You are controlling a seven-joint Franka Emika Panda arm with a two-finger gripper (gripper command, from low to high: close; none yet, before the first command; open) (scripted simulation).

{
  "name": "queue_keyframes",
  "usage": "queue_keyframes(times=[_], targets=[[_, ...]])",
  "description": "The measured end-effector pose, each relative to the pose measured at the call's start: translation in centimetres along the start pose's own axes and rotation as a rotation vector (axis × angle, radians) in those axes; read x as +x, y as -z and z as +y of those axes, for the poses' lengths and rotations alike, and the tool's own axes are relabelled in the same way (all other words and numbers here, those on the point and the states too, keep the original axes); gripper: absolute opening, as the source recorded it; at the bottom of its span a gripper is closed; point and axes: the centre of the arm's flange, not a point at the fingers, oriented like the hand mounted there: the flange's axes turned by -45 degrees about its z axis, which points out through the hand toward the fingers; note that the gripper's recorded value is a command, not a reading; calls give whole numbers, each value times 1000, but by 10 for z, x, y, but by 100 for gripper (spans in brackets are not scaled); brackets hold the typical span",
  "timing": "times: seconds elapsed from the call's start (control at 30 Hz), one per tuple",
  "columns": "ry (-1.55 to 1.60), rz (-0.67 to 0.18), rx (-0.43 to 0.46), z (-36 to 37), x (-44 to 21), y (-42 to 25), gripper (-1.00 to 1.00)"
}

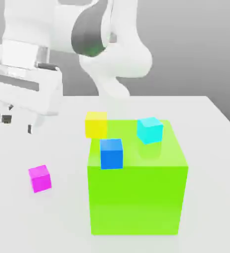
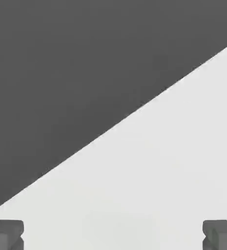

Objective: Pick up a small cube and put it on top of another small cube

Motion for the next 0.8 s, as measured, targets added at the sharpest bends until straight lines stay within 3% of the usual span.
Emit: queue_keyframes(times=[0.23,0.47,0.5,0.8], targets=[[-292,-206,-65,90,-76,-105,0],[-321,-228,-72,98,-98,-165,0],[-320,-229,-72,99,-101,-173,-100],[-321,-228,-70,98,-97,-162,-100]])
